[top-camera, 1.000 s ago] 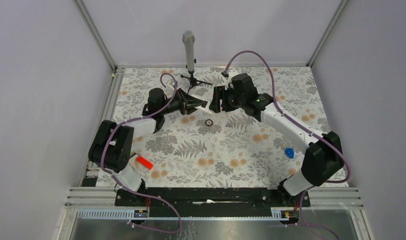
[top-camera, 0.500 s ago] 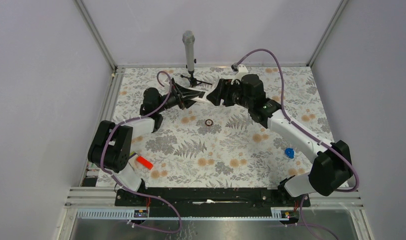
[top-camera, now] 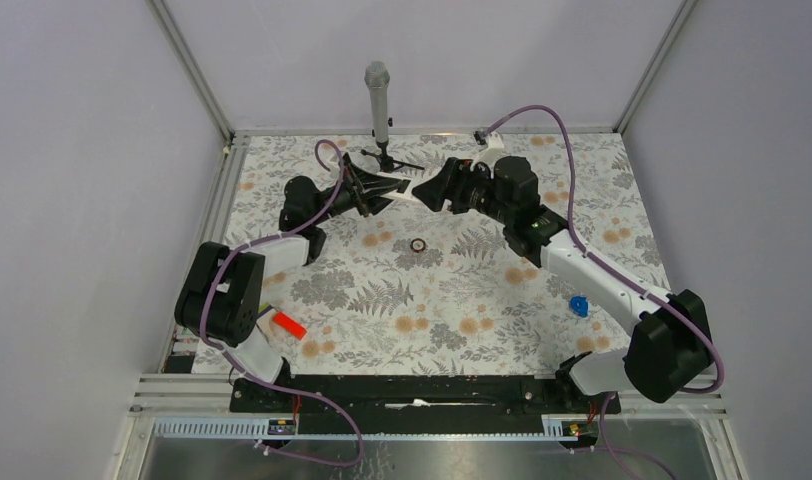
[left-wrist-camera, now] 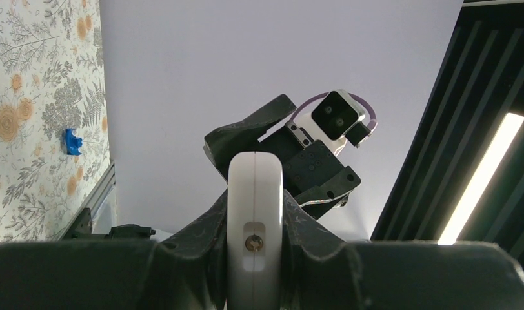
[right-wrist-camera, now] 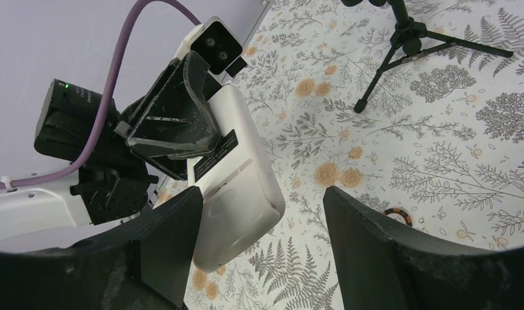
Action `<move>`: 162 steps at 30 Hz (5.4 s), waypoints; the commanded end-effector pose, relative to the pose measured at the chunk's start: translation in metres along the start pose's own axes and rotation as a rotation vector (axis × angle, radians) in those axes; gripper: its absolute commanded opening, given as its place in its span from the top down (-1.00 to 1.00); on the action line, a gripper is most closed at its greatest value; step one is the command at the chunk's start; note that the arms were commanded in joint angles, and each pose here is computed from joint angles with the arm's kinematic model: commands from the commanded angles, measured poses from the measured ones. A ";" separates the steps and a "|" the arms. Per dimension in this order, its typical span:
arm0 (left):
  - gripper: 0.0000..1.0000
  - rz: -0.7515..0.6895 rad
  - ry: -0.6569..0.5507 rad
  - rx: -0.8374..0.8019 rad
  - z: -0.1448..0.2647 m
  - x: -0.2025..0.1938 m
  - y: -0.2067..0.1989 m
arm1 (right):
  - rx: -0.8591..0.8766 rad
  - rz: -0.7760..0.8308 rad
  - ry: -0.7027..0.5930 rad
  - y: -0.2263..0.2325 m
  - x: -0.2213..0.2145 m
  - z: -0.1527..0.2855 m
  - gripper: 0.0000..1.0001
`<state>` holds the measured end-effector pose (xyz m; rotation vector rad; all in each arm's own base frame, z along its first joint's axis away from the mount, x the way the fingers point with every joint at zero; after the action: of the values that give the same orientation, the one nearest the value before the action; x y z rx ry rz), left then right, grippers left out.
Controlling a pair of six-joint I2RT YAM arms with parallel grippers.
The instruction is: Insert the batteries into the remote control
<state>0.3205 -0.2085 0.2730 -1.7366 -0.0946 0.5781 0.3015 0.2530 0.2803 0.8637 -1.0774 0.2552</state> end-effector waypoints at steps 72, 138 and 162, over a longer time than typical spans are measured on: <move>1.00 -0.267 -0.007 -0.064 0.004 -0.019 -0.037 | 0.270 -0.530 -0.020 0.018 0.021 0.011 -0.50; 1.00 -0.306 0.088 -0.112 -0.016 -0.061 -0.058 | 0.072 -0.333 0.009 -0.009 -0.026 -0.049 0.37; 1.00 -0.817 0.214 0.199 0.012 -0.039 -0.048 | 0.400 0.097 0.073 0.005 0.039 0.049 -0.84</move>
<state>0.3120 -0.2053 0.3071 -1.4461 -0.4579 0.0638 0.2951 0.2091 0.3147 1.0895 -1.0876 0.3459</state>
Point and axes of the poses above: each gripper's point midway between its finger pads, its own z axis back along the fingers, its own y axis along the line the jaws close on, x = y × z, the point moved 6 cm from there along z, back along the fingers, and after that the axes turned 7 degrees about z, right-handed, at the moved point
